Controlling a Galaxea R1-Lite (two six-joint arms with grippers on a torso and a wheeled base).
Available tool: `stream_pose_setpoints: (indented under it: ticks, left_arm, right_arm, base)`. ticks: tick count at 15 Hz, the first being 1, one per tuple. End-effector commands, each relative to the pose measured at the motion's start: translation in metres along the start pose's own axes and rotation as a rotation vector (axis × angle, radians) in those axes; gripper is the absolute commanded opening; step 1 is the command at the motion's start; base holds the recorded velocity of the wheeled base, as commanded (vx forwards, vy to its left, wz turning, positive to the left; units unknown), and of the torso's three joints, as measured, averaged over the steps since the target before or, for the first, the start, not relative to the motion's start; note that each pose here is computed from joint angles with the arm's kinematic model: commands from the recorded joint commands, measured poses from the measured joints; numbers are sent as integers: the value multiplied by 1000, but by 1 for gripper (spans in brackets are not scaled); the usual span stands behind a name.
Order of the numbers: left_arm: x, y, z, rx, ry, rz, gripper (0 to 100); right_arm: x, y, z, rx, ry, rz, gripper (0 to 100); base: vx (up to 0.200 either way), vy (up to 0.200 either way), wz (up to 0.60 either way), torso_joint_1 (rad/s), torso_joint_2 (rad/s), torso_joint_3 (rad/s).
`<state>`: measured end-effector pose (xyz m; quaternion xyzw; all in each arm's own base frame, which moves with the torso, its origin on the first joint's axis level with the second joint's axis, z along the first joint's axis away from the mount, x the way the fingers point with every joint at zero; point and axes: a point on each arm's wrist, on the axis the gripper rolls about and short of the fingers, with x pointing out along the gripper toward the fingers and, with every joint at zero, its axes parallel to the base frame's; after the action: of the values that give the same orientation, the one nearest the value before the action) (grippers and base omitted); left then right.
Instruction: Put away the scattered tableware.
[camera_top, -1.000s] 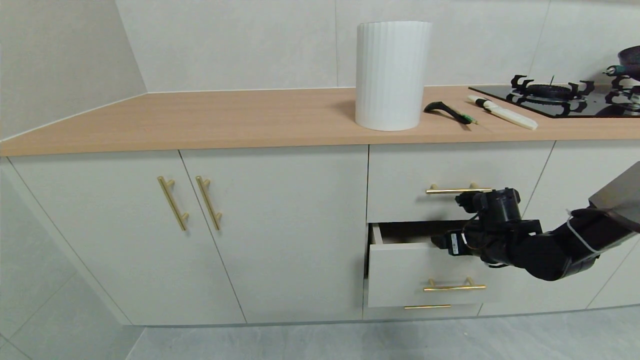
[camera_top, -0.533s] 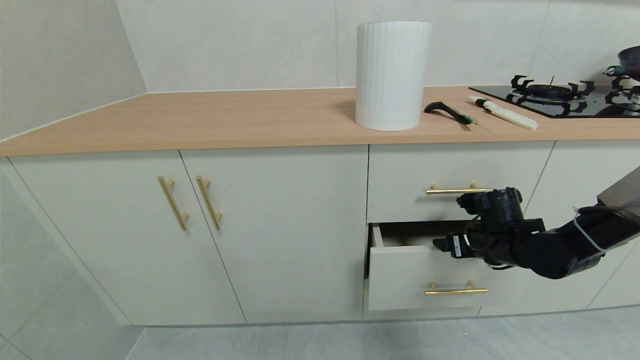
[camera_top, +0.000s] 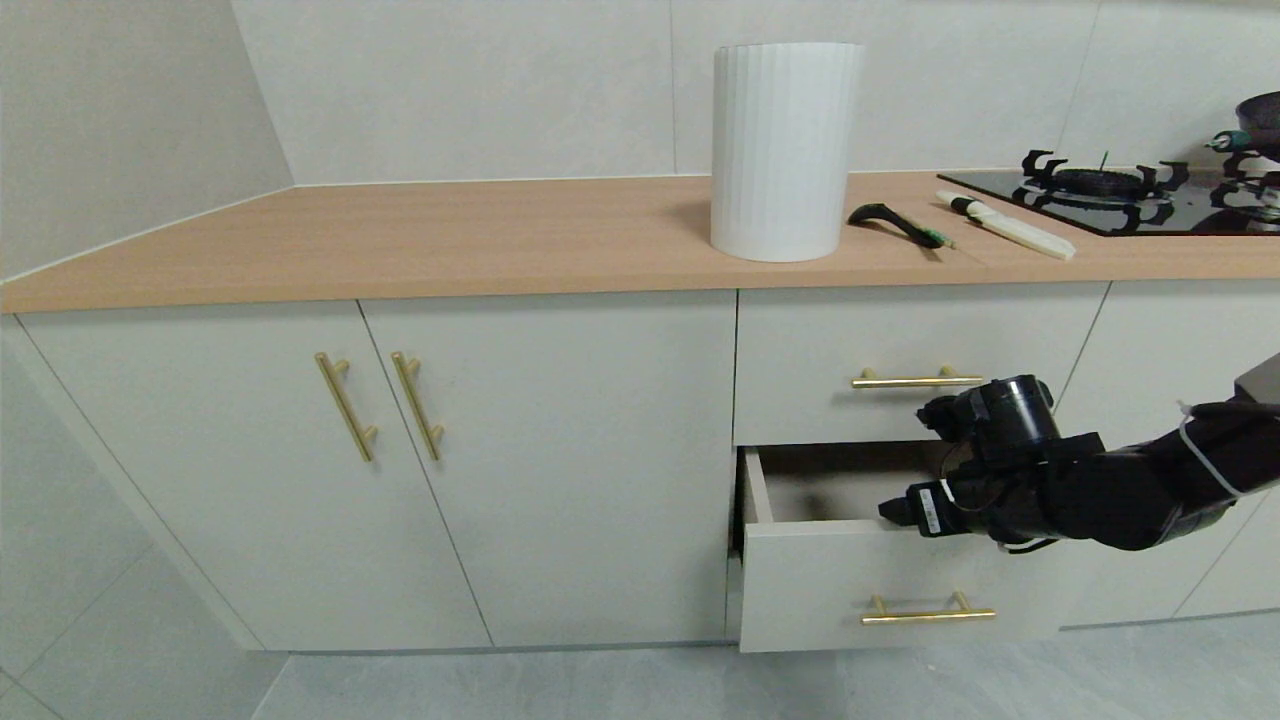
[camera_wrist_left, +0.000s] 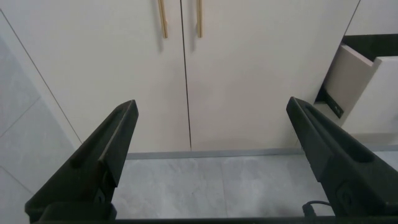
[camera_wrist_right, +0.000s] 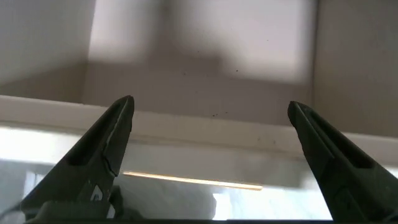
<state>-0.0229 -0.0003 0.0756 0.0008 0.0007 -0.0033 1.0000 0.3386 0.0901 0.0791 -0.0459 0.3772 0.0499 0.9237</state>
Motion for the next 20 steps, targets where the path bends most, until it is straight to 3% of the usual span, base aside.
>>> stream_pose_setpoints:
  ticks: [1,5,14,20]
  left_arm:
    - [0,0,0,0,2,0,100]
    - [0,0,0,0,2,0,100]
    - [0,0,0,0,0,0,100]
    - [0,0,0,0,0,0,100]
  right_arm:
    - [-11,0,4,-4,-4,5,100]
    - [-28,3,1,-51,57,23,100]
    - [-67,16,-24,-261,321,56,100]
    - [-91,40,-45,-415,481,109,100]
  base:
    - [0,0,0,0,0,0]
    - [0,0,0,0,0,0]
    - [0,0,0,0,0,0]
    - [0,0,0,0,0,0]
